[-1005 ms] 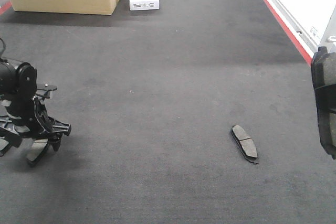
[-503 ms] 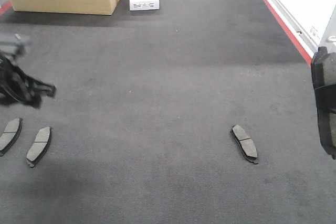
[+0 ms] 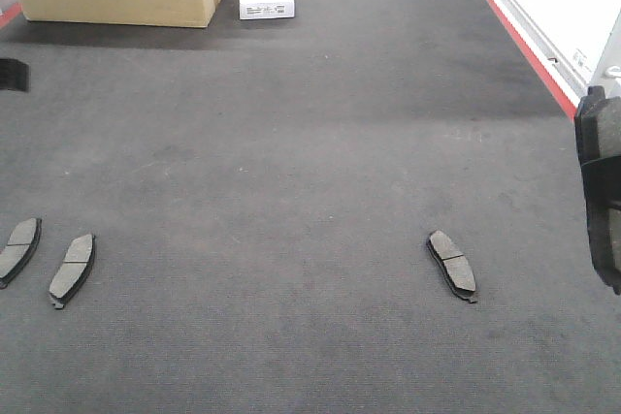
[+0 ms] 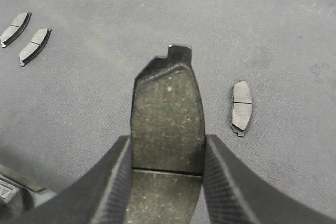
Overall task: Move and align brake pads A on conveyor
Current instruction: 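Open the left gripper and raise it away from the pad, then move the right gripper's brake pad over the lone pad on the belt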
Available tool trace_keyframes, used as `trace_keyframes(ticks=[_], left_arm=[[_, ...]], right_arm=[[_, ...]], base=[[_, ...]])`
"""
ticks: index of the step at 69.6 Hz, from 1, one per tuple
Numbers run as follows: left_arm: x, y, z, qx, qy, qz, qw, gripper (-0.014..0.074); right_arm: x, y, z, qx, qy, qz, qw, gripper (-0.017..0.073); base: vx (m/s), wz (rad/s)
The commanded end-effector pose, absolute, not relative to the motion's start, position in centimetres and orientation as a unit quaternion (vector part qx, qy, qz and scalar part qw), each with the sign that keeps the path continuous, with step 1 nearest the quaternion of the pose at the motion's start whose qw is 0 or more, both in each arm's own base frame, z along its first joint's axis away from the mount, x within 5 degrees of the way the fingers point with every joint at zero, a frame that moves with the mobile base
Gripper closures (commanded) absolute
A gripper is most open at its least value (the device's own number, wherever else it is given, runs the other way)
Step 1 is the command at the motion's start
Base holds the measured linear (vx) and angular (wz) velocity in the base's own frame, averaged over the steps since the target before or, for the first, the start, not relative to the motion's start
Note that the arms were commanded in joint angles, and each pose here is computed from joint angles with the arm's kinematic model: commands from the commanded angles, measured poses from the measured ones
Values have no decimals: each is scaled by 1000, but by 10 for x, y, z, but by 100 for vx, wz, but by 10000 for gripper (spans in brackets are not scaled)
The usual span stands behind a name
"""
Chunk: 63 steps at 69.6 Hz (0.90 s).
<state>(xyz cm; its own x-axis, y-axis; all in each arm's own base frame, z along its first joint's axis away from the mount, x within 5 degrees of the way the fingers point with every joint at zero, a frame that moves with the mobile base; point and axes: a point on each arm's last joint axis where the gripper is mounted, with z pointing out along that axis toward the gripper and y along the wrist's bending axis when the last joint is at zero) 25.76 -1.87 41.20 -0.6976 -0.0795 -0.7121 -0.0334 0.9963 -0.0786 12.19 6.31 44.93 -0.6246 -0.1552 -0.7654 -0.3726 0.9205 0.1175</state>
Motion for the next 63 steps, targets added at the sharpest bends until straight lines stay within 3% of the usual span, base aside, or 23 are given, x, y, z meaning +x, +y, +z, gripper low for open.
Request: trace_keyframes(ticks=[1, 28, 50, 63], left_arm=[[242, -18, 438, -21, 895, -36, 444, 601], [184, -14, 470, 19, 859, -20, 511, 601], [153, -11, 451, 21, 816, -22, 577, 601], [148, -11, 441, 22, 819, -22, 573, 601]], right_arm=[[122, 63, 464, -148, 865, 144, 457, 563], [122, 63, 464, -148, 865, 144, 457, 563], [122, 63, 464, -148, 865, 144, 457, 563], [122, 63, 464, -148, 865, 144, 457, 563]], base=[[0, 0], [0, 0], [0, 0], [0, 0]])
